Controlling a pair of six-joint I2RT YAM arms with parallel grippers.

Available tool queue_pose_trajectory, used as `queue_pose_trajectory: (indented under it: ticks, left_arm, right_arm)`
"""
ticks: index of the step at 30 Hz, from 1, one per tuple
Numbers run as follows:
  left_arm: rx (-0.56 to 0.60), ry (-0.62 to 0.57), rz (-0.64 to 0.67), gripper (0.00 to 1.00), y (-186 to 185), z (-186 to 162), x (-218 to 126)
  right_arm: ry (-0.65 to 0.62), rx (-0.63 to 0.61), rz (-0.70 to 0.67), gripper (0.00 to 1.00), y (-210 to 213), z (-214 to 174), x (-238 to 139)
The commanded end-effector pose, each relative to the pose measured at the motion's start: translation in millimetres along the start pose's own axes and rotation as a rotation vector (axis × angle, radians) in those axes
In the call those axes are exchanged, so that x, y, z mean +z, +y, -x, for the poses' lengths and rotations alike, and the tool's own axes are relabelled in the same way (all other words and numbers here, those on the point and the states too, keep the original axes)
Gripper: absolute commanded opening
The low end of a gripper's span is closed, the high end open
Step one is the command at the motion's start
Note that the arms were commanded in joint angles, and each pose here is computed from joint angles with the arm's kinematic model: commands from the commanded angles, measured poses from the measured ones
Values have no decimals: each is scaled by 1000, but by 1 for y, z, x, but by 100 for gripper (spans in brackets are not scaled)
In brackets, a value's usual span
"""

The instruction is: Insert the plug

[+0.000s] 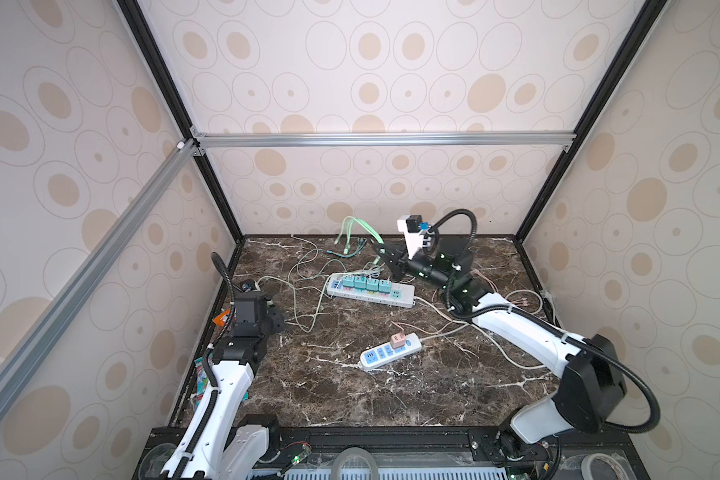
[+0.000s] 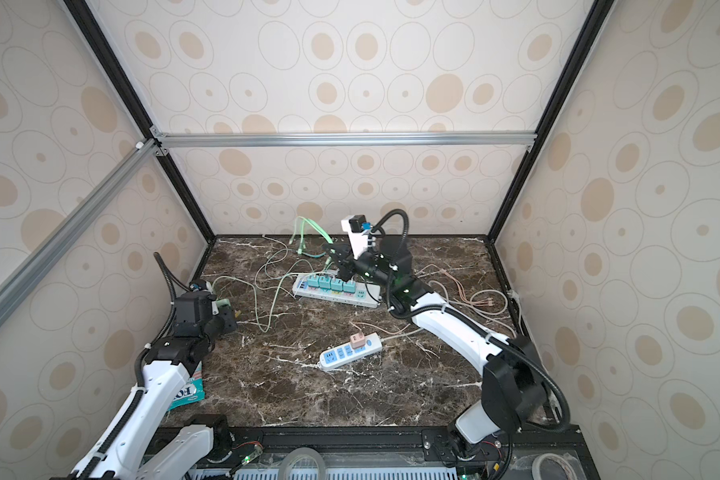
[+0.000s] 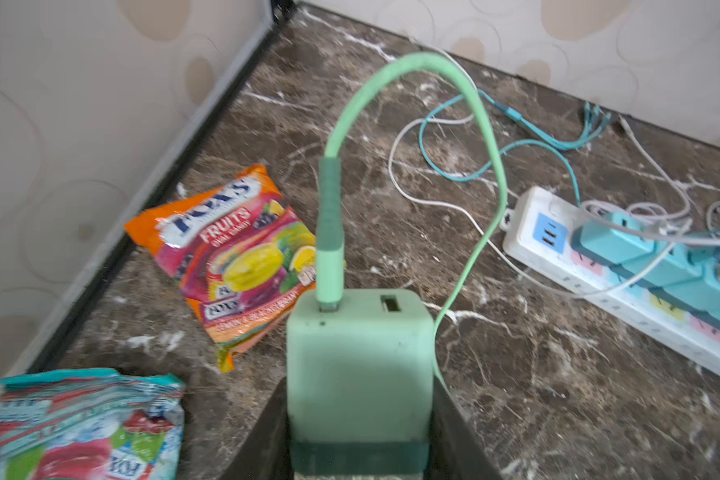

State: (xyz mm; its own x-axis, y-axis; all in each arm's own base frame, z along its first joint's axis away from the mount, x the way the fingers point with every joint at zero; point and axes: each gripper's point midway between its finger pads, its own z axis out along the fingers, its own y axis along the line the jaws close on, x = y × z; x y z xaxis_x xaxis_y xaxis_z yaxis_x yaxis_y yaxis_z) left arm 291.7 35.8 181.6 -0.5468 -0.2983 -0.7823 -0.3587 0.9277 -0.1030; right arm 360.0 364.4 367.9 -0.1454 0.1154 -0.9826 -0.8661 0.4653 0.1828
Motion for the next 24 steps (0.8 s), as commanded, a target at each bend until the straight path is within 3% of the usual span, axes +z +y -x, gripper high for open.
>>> queue_pose_trajectory:
  ticks: [1,6,10,12,14,16,17,18,24]
  left_arm:
    - [3,-57,131,0,24,18,-14]
    - [-11,-63,137,0,26,19,-16]
    - [-15,-50,123,0,24,17,-16]
    - [-7,-29,113,0,22,14,-15]
    - [5,-12,108,0,21,11,-15]
    - [1,-16,110,0,22,13,-16]
    - [4,-19,104,0,21,14,-17]
    - [5,-18,106,0,21,14,-17]
    - [33,21,-4,0,-1,12,-10]
  right_arm:
    - [42,-28,43,0,13,-16,41]
    - [62,10,2,0,2,-45,115]
    - [144,19,-90,0,-16,-97,173]
    - [214,30,-124,6,-25,-127,190]
    - [303,64,-131,26,-29,-147,198]
    - [384,53,-86,62,-20,-153,195]
    - [415,37,-68,85,-17,-154,191]
    - [449,17,-61,99,-14,-154,183]
    - [563,-75,22,98,9,-131,116]
